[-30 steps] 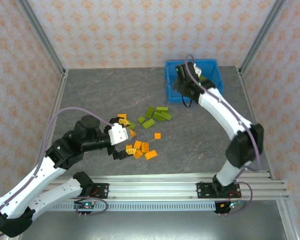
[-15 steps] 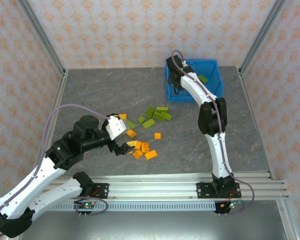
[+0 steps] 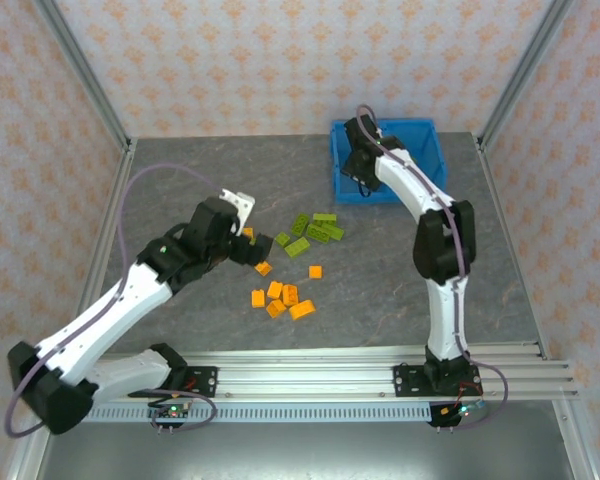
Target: Sort the legos into containers by color
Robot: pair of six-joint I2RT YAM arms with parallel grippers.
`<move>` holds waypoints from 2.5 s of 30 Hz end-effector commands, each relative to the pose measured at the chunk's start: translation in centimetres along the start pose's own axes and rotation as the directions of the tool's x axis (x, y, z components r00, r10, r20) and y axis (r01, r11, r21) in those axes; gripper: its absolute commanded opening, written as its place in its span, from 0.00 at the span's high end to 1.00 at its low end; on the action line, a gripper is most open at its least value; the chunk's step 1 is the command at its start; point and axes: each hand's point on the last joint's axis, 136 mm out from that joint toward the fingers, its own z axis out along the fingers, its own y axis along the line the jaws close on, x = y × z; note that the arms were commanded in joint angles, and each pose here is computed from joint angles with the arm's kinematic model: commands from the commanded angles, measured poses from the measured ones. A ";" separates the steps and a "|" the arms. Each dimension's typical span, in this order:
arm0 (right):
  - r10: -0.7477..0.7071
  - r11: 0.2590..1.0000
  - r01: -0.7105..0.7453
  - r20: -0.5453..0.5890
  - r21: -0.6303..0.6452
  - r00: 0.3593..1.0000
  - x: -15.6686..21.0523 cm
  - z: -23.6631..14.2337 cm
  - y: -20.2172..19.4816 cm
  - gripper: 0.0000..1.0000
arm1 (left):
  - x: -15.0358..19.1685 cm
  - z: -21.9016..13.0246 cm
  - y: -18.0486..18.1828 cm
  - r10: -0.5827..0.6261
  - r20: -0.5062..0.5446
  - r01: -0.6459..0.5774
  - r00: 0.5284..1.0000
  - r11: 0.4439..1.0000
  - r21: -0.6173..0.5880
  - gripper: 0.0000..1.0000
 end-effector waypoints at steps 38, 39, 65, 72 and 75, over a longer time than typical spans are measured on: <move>-0.311 0.871 0.232 -0.122 -0.433 0.943 16.6 -22.3 -2.0 0.07 | 3.3 17.6 3.8 -0.505 -0.405 0.515 0.762 0.852 -0.093 0.52; -0.300 0.870 0.226 -0.108 -0.438 0.948 16.3 -22.6 -1.9 0.07 | 1.6 16.8 3.2 -0.503 -0.379 0.520 0.777 0.852 -0.064 0.52; -0.031 0.899 0.090 0.141 -0.429 0.989 11.9 -27.5 -8.0 0.01 | -21.7 22.7 -18.8 -0.017 0.178 -0.042 0.984 0.946 0.323 0.52; -0.010 0.892 0.070 0.134 -0.447 0.991 12.5 -28.1 -9.5 0.01 | -21.0 25.8 -18.0 0.008 0.201 -0.058 0.979 0.968 0.243 0.35; 0.004 0.893 0.067 0.156 -0.445 0.988 12.3 -28.3 -10.0 0.01 | -21.5 24.7 -18.4 -0.012 0.204 -0.046 0.979 0.961 0.273 0.28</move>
